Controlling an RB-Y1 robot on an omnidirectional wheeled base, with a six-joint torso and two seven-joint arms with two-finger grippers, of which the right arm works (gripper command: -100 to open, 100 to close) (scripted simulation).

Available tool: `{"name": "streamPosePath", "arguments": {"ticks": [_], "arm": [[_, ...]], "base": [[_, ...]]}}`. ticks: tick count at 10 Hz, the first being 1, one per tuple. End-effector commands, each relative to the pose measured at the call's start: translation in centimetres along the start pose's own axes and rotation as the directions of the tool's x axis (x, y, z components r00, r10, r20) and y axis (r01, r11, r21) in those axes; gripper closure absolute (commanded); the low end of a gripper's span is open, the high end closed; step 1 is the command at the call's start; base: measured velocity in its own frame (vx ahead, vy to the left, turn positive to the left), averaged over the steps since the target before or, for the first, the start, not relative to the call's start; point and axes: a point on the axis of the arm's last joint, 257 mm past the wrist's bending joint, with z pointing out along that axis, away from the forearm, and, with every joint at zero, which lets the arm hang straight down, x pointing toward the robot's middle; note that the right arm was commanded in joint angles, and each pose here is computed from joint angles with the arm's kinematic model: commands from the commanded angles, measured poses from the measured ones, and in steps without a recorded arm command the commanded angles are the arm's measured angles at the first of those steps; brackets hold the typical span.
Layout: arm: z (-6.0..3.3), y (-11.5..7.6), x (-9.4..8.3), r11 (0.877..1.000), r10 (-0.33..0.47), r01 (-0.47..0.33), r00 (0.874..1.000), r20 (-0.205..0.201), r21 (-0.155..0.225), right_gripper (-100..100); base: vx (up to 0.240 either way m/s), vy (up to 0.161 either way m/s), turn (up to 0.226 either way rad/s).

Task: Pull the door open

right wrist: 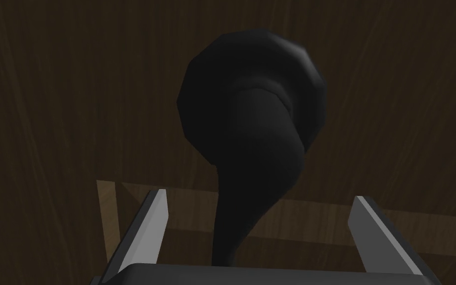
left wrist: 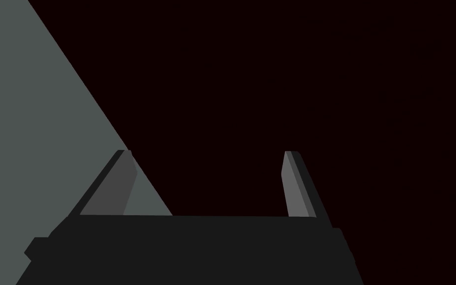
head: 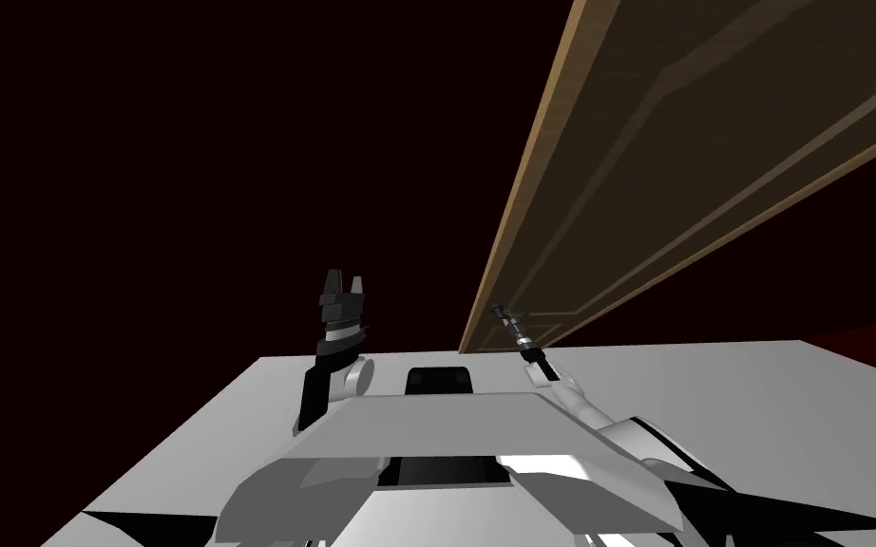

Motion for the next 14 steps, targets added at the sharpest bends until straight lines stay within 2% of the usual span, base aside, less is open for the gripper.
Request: {"name": "streamPosePath", "arguments": {"ticks": [1,2,7,9,12,14], "arm": [[0.0,0.0,0.0,1.0,0.0,0.0,1.0,0.0,0.0,-100],[0.0,0.0,0.0,1.0,0.0,0.0,1.0,0.0,0.0,100],[0.0,0.0,0.0,1.0,0.0,0.0,1.0,0.0,0.0,100],[-0.87,-0.1,-0.2,1.0,-0.002,0.002,1.0,-0.017,0.0,100],[-2.67,0.0,-0.6,1.0,-0.008,0.007,0.998,-0.055,-0.004,100],[-3.31,0.1,-0.8,1.0,-0.009,0.009,0.998,-0.069,-0.005,100]], "base": [[0.072,0.002,0.029],[-0.011,-0.001,-0.025],[-0.012,-0.002,0.001],[-0.091,-0.034,0.103],[-0.213,-0.074,0.161],[-0.147,-0.079,0.099]]}}
